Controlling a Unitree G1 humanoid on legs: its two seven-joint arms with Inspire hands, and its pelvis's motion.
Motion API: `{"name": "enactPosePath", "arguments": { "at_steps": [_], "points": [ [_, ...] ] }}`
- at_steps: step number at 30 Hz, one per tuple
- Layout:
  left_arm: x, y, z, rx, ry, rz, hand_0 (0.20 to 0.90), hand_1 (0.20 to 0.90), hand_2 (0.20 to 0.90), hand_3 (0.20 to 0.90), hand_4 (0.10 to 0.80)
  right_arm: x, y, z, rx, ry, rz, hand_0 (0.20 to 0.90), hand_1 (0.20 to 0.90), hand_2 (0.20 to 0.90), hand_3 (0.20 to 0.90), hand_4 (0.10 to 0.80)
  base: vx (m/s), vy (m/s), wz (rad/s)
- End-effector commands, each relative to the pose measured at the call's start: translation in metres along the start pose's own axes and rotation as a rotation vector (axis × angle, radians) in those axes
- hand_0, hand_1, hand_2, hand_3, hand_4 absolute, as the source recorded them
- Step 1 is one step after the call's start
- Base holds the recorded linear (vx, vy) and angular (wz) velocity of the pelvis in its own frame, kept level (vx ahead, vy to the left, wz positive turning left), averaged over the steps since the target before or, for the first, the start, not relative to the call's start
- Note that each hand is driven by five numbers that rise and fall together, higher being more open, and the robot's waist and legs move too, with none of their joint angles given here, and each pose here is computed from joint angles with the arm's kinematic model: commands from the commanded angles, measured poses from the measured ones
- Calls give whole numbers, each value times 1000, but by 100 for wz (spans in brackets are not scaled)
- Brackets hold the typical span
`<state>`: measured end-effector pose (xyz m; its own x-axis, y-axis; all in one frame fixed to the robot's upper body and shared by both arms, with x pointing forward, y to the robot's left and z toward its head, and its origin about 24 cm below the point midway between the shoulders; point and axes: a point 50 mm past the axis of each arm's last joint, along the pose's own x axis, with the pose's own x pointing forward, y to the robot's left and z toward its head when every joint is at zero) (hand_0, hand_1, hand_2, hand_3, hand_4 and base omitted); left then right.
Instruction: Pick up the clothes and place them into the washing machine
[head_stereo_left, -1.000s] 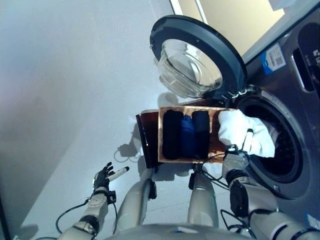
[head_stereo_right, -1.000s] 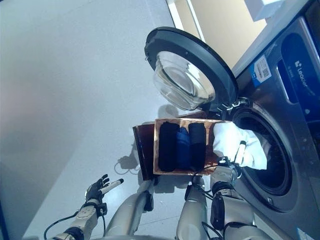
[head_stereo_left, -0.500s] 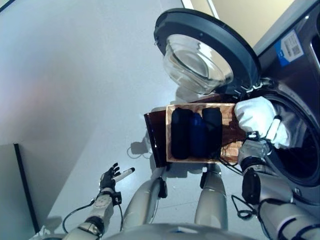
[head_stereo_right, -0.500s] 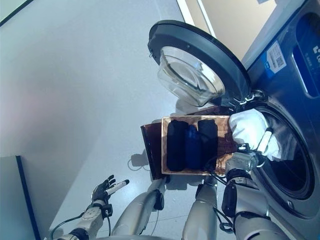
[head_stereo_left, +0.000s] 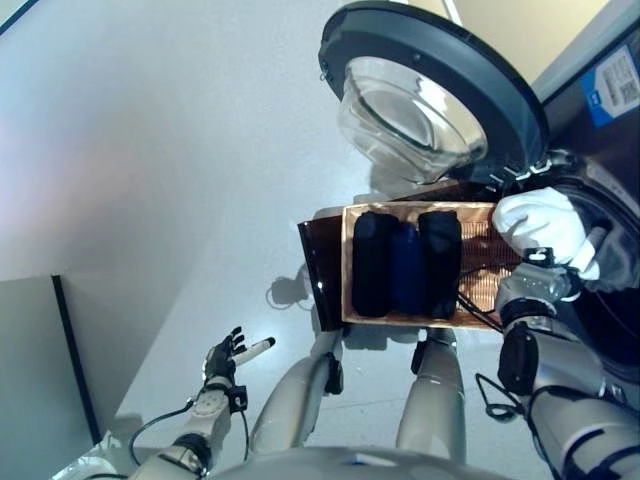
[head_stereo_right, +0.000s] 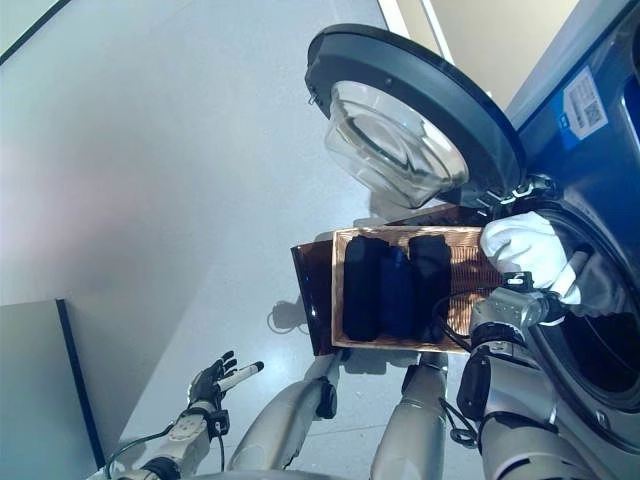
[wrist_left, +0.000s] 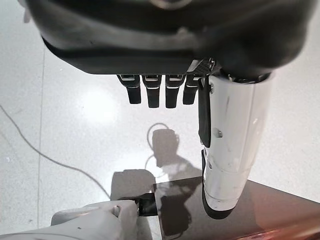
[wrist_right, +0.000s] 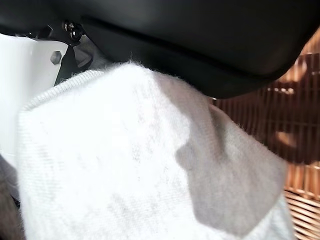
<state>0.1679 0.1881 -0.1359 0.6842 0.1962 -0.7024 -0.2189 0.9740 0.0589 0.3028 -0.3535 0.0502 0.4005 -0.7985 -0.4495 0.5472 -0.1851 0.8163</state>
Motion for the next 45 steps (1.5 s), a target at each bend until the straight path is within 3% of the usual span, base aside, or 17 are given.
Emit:
{"name": "enactPosePath", "arguments": {
  "at_steps": [1,8,24,45],
  "points": [
    [-4,21,-13,18,35,87,900,900,900,900,800,4,68,100,153,-373,208,200,200,200,200,300,24,-2,6],
    [-5,21,-14,31,33,97,900,900,900,900,800,8,58,104,79,-391,211,200,200,200,200,300,7,-7,2],
    [-3,25,-13,1,43,110,900,900,900,900,800,-2,-14,21,-23,-149,155,200,200,200,200,300,-22,42,-2],
    [-9,48,-22,4,67,190,900,900,900,900,800,0,-10,50,67,-275,173,200,200,200,200,300,10,-8,-4]
  ]
}}
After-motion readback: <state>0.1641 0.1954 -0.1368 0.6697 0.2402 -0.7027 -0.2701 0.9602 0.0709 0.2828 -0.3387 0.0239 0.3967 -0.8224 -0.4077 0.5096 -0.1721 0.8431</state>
